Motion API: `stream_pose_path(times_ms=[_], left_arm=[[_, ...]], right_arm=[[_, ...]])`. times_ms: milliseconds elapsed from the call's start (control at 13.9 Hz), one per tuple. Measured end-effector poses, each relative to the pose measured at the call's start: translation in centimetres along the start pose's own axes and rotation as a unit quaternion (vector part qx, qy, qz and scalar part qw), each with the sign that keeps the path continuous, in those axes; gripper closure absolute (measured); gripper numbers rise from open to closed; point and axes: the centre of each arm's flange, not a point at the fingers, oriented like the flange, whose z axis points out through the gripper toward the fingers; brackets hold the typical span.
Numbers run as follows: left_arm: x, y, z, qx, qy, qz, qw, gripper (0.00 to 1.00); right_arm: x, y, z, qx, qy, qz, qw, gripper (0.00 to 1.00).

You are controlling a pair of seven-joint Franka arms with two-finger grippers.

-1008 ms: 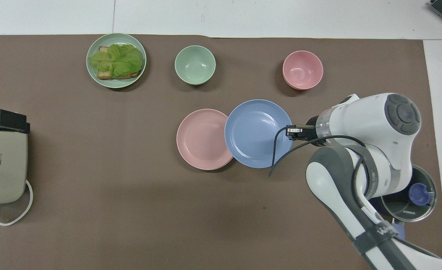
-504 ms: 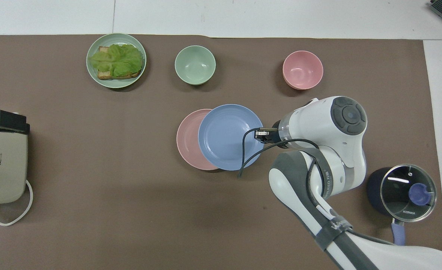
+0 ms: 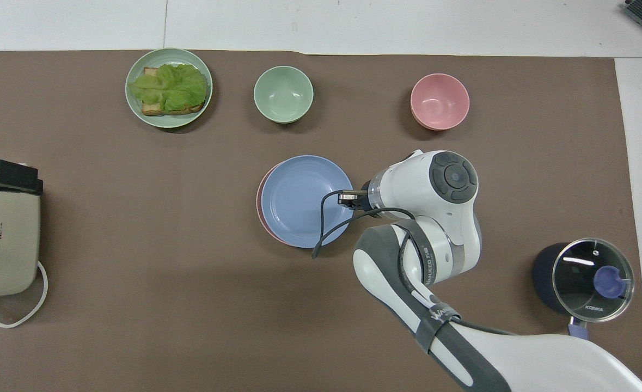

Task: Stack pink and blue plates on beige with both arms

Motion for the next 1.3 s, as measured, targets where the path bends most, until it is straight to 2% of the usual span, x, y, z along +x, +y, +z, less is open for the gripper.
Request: stream_pose_path(times_ms=[576, 720, 1008, 1224, 1296], left_arm=[[0.0, 0.0, 0.0, 0.000, 0.000, 0.000, 1.000, 0.00], [0.0, 0.0, 0.0, 0.000, 0.000, 0.000, 1.000, 0.00], [0.0, 0.0, 0.0, 0.000, 0.000, 0.000, 1.000, 0.00], [0.0, 0.0, 0.0, 0.000, 0.000, 0.000, 1.000, 0.00], [0.0, 0.0, 0.0, 0.000, 0.000, 0.000, 1.000, 0.00]], right_arm=[[-0.2, -0.2, 1.3, -0.003, -0.008, -0.003, 1.000, 0.96], [-0.2, -0.3, 1.3, -0.002, -0.007, -0.004, 1.000, 0.80], [0.0, -1.2, 0.6, 0.004, 0.003, -0.010, 1.000, 0.35], [0.9, -1.6, -2.8, 0.016, 0.032, -0.010, 0.999, 0.03], [1.4, -1.0, -4.7, 0.018, 0.040, -0.004, 0.999, 0.00]])
